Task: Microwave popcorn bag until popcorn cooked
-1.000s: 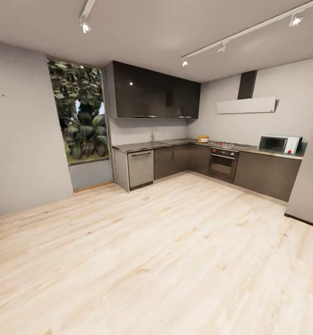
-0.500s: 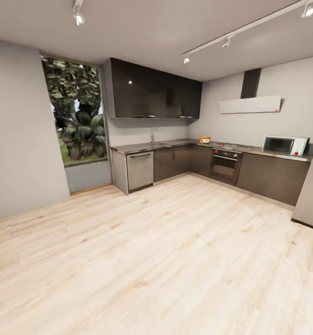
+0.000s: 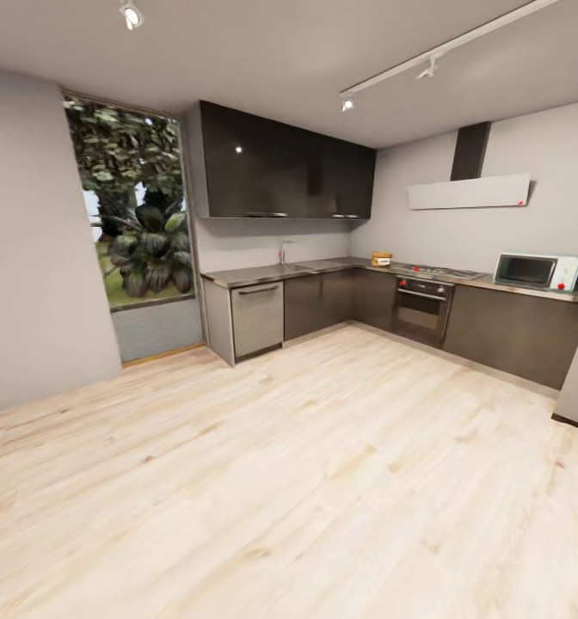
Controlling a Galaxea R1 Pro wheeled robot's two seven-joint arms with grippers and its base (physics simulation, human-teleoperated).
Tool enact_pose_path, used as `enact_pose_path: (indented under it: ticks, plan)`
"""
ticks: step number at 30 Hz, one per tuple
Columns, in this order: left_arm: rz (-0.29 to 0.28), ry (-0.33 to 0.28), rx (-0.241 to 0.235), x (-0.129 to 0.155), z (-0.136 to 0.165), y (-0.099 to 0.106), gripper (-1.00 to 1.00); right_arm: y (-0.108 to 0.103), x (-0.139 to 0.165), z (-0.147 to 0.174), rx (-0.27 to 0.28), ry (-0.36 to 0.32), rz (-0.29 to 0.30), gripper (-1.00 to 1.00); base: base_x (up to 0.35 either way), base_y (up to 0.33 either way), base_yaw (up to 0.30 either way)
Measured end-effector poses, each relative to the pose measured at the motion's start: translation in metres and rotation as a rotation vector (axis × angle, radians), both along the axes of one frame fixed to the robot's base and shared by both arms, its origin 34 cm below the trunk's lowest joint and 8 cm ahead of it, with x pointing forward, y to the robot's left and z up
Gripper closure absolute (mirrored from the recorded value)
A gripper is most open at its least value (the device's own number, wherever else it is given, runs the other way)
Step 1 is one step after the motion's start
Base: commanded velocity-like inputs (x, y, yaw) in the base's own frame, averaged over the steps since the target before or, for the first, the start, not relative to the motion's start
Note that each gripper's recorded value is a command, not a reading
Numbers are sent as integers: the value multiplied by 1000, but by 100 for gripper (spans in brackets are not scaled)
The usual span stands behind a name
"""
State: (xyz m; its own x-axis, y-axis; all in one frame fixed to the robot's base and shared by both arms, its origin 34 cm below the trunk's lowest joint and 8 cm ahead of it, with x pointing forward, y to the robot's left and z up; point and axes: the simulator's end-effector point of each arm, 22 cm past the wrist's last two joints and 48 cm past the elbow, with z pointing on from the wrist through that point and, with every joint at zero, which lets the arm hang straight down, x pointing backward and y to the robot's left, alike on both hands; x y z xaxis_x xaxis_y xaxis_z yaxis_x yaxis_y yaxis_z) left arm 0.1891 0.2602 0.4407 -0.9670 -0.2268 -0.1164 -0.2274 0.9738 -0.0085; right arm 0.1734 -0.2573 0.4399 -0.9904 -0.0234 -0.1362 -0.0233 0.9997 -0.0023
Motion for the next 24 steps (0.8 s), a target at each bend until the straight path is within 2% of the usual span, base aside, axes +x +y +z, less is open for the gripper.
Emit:
enact_pose_path:
  ticks: [24]
  plan:
    - [6, -2, 0, 1, 0, 0, -100, 3, 2, 0, 6, -10, -4, -100, 326, 0, 0]
